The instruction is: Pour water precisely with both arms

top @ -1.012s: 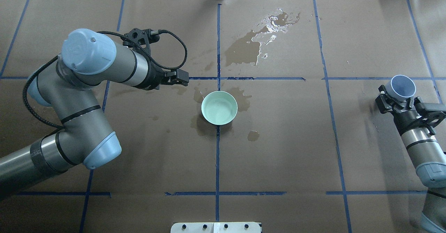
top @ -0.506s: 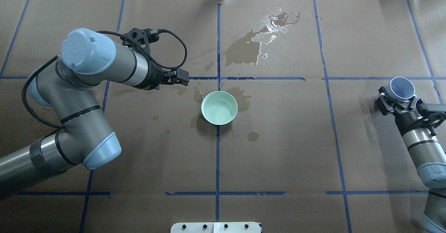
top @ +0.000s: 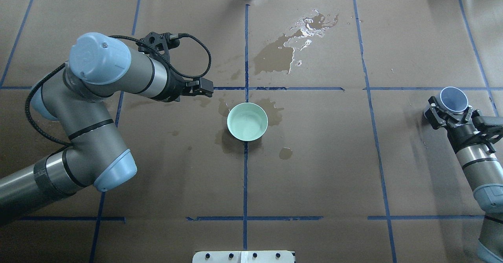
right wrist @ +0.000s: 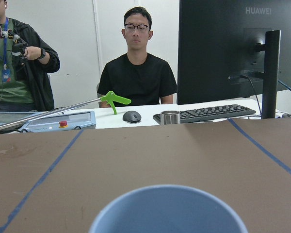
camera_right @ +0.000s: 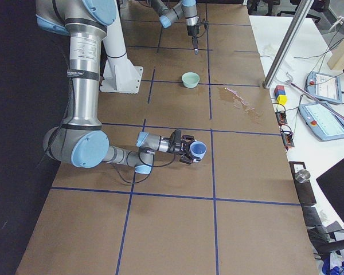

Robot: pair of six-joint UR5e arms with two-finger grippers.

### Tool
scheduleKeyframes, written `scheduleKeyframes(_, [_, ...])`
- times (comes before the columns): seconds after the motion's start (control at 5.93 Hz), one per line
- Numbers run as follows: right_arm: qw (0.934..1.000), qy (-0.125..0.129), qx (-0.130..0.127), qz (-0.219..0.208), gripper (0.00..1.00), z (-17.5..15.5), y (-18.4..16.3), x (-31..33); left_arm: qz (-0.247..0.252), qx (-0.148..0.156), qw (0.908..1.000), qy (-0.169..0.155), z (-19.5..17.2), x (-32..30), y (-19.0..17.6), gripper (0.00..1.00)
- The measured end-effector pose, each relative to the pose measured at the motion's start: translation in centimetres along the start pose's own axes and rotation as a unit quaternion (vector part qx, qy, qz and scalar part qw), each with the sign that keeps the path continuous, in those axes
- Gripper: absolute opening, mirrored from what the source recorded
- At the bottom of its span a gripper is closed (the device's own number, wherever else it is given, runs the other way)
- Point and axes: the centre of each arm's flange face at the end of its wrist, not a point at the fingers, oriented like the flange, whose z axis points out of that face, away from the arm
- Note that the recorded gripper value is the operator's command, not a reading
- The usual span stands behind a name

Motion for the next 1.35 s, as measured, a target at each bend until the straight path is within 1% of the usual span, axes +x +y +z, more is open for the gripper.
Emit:
scheduleKeyframes(0.34, [0.9995, -0.025, 0.017, -0.009, 1.0, -0.8, -1.3, 0.2, 0.0, 0.001, 1.0, 0.0, 0.0, 0.0, -0.1, 1.0])
scheduleKeyframes(0.51, [0.9991, -0.034, 0.023, -0.007, 1.0, -1.1, -1.9, 0.0, 0.0, 0.001, 1.0, 0.0, 0.0, 0.0, -0.1, 1.0])
scheduleKeyframes(0.84, [0.9987, -0.041, 0.029, -0.004, 1.0, -1.9, -3.3, 0.0, -0.006, -0.001, 1.0, 0.0, 0.1, 0.1, 0.2, 1.0])
scheduleKeyframes(1.35, [0.9978, -0.053, 0.037, -0.012, 1.0, -3.7, -7.1, -0.1, -0.025, -0.006, 0.9997, 0.003, 0.5, 0.9, 0.6, 1.0])
